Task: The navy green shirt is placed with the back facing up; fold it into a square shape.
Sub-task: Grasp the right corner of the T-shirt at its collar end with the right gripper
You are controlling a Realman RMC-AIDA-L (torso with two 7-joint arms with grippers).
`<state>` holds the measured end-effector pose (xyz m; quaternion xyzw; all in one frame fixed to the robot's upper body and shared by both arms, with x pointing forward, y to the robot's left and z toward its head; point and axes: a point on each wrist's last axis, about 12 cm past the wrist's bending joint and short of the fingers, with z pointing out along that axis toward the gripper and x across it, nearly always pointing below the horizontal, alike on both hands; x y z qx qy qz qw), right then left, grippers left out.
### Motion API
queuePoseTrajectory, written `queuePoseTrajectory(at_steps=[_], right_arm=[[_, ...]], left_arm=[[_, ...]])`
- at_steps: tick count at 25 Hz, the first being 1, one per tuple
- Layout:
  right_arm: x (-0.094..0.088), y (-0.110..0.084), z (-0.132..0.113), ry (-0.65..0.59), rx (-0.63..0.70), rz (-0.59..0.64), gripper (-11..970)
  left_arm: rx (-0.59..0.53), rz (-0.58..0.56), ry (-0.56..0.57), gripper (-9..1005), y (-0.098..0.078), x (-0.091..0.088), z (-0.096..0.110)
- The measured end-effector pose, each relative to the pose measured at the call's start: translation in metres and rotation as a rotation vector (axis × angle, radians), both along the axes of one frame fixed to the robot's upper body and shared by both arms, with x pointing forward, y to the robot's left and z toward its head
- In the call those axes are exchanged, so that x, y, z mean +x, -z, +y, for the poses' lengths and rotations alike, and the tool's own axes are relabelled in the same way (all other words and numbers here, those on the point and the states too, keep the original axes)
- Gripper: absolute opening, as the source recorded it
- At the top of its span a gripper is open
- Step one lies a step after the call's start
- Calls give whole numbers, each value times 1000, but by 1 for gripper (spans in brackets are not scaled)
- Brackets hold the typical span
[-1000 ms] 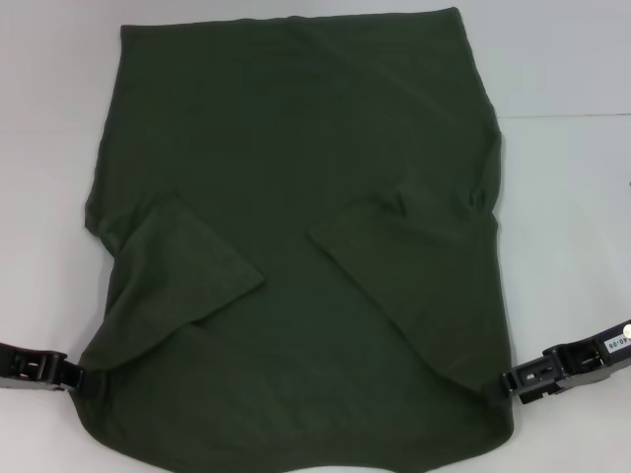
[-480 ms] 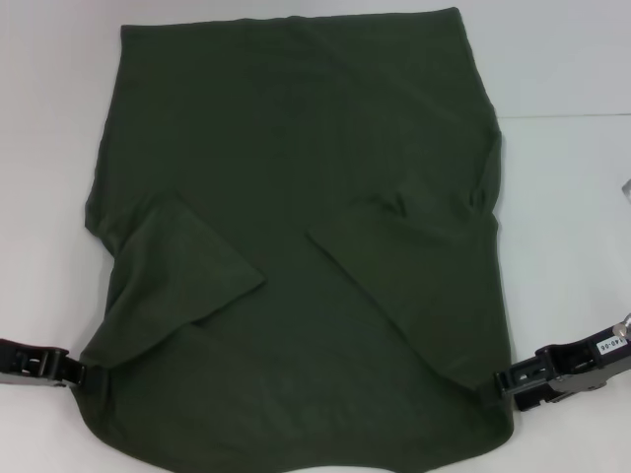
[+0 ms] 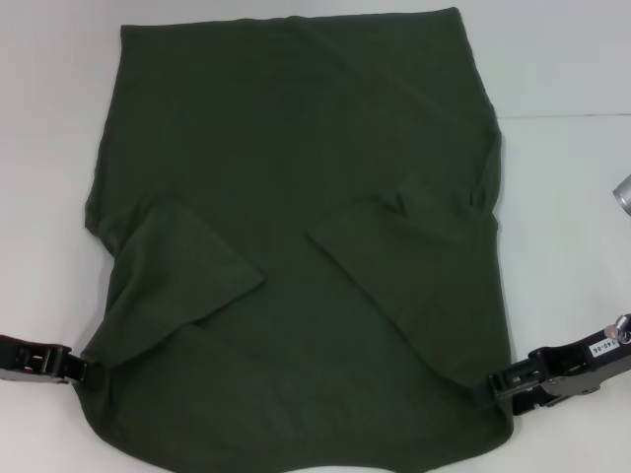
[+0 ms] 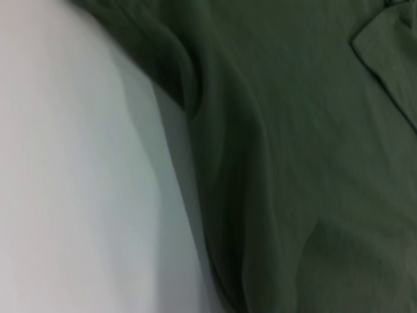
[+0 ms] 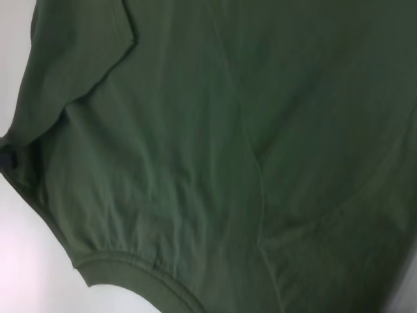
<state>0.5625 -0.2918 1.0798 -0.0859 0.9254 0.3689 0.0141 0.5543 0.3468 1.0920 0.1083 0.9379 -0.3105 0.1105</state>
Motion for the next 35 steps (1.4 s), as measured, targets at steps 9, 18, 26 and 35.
queuePoseTrajectory(at_steps=[9,18,26,35], right_arm=[[2,-1,6,-1,5,4,881],[6,-1,12,3,-10,4,871],[9,-1,15,-13,-35,3,839],[9,-1,15,-12,-44,0,616]], left_arm=[[1,-3,2,30,-1,1,-1],[-1,-8,4,30,-2,3,-2],[2,-12,6,29,-4,5,-2],[4,-16,8,30,-5,6,-2]])
